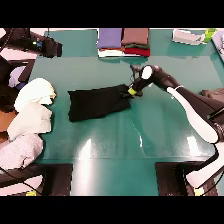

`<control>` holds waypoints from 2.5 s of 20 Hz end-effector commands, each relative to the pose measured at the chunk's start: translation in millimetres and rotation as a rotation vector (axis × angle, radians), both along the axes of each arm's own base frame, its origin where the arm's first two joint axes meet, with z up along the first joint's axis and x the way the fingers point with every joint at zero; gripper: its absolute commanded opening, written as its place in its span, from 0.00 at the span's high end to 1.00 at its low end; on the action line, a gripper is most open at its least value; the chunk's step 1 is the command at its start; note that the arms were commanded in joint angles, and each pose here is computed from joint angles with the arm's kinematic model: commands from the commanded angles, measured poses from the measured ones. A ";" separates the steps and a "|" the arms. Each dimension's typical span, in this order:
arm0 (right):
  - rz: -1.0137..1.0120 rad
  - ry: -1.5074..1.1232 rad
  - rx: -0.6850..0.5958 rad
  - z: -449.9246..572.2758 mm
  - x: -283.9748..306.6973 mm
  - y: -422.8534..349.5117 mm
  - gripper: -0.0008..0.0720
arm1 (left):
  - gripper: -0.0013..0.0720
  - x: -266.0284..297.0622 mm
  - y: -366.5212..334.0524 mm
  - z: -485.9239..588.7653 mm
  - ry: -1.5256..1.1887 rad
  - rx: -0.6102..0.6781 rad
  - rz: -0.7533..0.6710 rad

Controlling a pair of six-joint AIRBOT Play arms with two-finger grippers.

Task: Fold the shirts.

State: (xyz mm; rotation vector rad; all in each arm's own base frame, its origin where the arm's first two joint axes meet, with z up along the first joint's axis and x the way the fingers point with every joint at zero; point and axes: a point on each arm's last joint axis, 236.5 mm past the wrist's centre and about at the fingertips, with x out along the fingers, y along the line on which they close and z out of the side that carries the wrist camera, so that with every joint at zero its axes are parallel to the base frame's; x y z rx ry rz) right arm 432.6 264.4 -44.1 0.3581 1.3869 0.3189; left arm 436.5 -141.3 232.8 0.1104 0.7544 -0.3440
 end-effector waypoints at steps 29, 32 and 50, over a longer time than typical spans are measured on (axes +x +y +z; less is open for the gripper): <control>-0.985 -0.463 -0.327 270.8 -55.6 -561.0 0.96 | 0.94 -32.9 -84.7 4.2 -0.016 -0.025 -0.207; -0.980 -0.442 -0.397 286.5 -72.3 -564.3 0.97 | 0.94 -32.9 -84.7 4.2 -0.016 -0.025 -0.207; -1.098 0.155 -0.617 127.8 -274.0 -596.3 0.40 | 0.94 -35.3 -83.6 1.4 -0.001 -0.018 -0.209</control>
